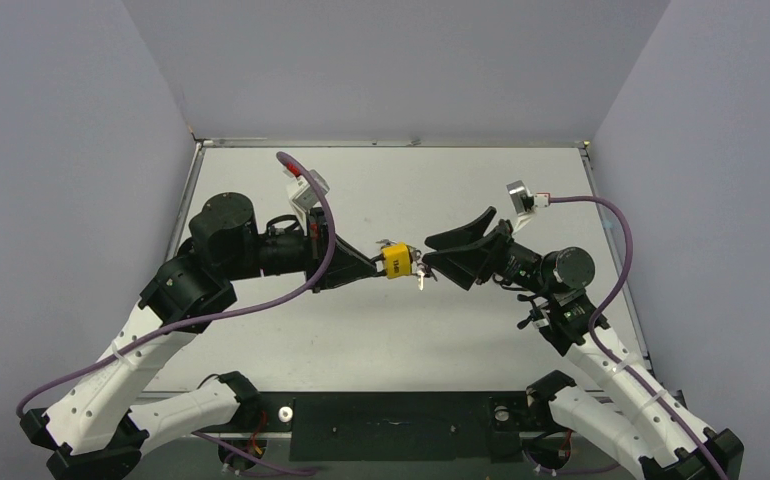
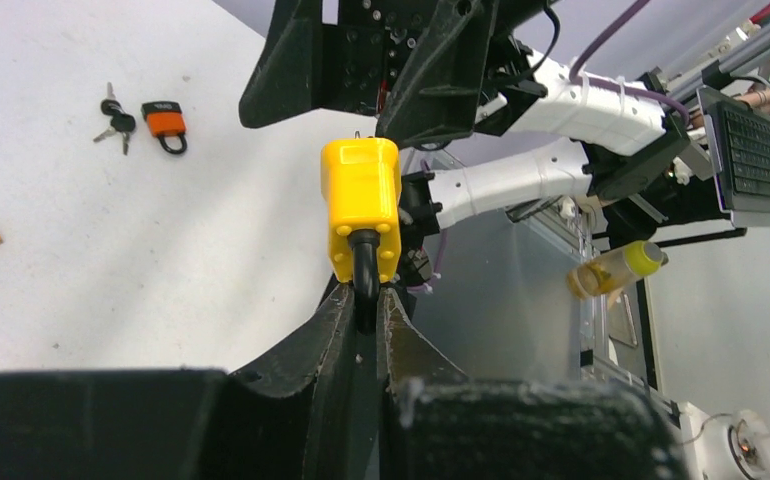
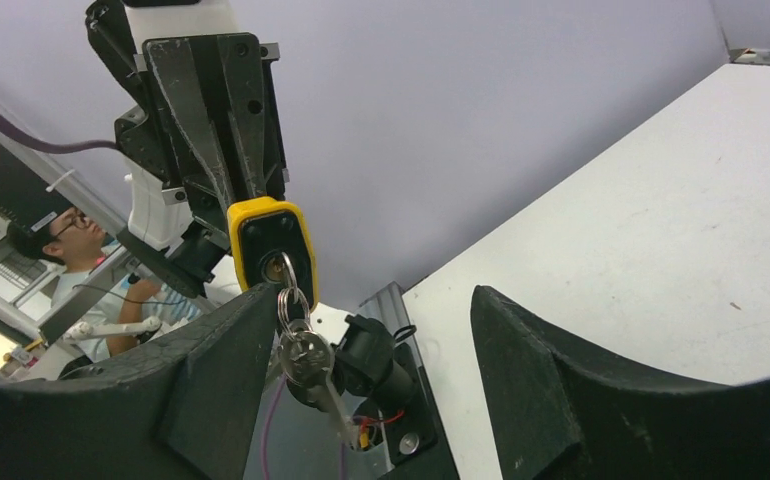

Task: Lock with the key
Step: Lock the lock.

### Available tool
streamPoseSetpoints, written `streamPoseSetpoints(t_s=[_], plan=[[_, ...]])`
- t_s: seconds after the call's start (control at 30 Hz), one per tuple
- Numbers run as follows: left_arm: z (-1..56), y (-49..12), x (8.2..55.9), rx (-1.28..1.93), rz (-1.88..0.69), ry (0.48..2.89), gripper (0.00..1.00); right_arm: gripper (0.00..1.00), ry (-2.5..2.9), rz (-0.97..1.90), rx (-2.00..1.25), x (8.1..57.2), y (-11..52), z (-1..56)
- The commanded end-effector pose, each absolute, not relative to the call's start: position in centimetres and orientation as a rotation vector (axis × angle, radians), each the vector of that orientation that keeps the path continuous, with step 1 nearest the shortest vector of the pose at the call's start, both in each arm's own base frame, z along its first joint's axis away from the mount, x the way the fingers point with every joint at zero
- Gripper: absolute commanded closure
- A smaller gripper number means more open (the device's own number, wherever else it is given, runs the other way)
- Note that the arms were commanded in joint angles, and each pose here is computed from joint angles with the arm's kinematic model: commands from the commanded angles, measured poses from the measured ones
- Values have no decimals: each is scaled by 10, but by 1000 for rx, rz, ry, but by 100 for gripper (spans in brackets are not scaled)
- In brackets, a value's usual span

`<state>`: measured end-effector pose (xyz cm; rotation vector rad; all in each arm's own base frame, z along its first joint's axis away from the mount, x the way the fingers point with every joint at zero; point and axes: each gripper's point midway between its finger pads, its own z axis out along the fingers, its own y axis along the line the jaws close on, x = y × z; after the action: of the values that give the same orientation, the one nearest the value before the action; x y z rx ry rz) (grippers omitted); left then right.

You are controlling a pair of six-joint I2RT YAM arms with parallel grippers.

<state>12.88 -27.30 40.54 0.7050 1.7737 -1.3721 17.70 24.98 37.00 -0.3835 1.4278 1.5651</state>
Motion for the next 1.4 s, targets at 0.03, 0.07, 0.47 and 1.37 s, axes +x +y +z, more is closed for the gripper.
streamPoseSetpoints(t_s=[0.03, 0.07, 0.47, 1.37], plan=[[436, -266, 107, 797, -1426, 1643, 100, 37, 1304, 1615, -509, 153, 255, 400], [436, -265, 106, 796, -1428, 1640, 100, 39, 1318, 1618, -517, 152, 258, 400], [430, -265, 110, 761, -1419, 1675, 100, 73, 1367, 1576, -566, 147, 269, 391], [406, -245, 149, 608, -1231, 1771, 100, 100, 1483, 1402, -439, 189, 242, 355]])
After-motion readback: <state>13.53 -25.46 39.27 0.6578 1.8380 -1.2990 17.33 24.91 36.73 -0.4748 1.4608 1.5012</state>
